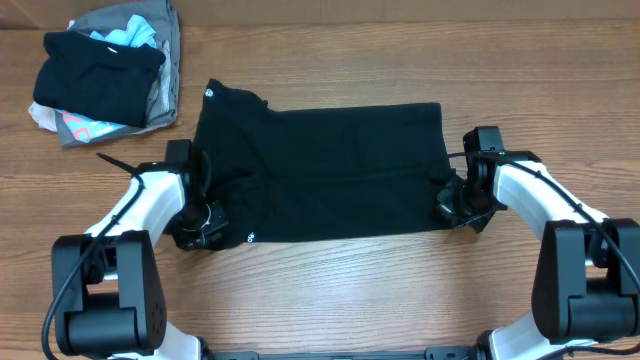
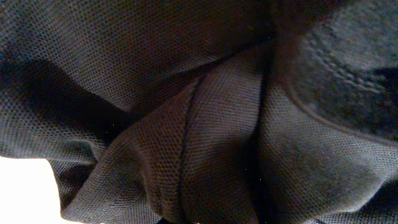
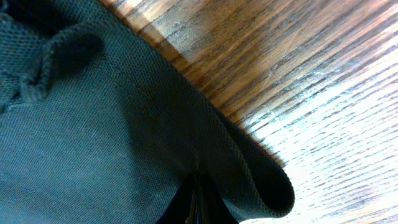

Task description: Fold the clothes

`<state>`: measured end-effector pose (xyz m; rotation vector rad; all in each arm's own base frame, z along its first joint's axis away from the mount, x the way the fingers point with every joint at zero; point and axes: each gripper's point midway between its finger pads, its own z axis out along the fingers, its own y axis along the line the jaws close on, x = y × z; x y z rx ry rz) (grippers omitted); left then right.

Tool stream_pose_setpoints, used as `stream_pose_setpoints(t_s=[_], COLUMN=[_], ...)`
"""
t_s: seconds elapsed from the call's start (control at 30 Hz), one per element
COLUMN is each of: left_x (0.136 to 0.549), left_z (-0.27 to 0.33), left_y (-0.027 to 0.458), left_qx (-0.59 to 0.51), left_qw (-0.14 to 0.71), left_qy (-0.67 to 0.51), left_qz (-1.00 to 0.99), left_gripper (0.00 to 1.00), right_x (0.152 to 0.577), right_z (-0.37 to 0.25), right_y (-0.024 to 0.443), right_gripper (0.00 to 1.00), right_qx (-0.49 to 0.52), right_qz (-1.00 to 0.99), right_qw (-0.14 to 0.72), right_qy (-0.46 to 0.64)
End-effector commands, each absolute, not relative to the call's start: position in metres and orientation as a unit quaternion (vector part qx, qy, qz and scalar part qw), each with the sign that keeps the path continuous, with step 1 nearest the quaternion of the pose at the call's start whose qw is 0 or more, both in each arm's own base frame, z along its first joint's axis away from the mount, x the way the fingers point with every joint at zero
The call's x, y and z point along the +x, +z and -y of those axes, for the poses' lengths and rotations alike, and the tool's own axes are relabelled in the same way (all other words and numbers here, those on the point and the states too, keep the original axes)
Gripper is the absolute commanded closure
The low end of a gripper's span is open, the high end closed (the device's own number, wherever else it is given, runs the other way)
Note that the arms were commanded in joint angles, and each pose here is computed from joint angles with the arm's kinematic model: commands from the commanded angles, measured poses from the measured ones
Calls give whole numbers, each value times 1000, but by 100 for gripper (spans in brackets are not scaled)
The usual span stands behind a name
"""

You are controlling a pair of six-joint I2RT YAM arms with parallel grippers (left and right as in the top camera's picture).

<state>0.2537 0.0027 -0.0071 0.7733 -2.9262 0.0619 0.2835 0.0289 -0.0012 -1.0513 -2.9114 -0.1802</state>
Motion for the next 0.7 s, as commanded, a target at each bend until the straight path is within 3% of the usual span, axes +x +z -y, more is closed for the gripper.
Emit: stream_pose_setpoints(t_s=[0.0,0.37,0.67], left_x=[226,221,218], left_z=[-49,-95,-105], left_y=[-41,-21,16], left_qx=[274,374,398], left_qw=[97,104,120], left_qy=[-72,-109,-143], left_qz=[954,915,898], left_gripper=[96,96,96], right_x=[267,252,257], right_z=[-11,28,35], right_y=[-16,-12,1], right_gripper=[96,96,96], right_qx=[-352,-433,-440], right_qz=[935,899,895], right_qw=[42,61,64], right_qy=[2,34,42])
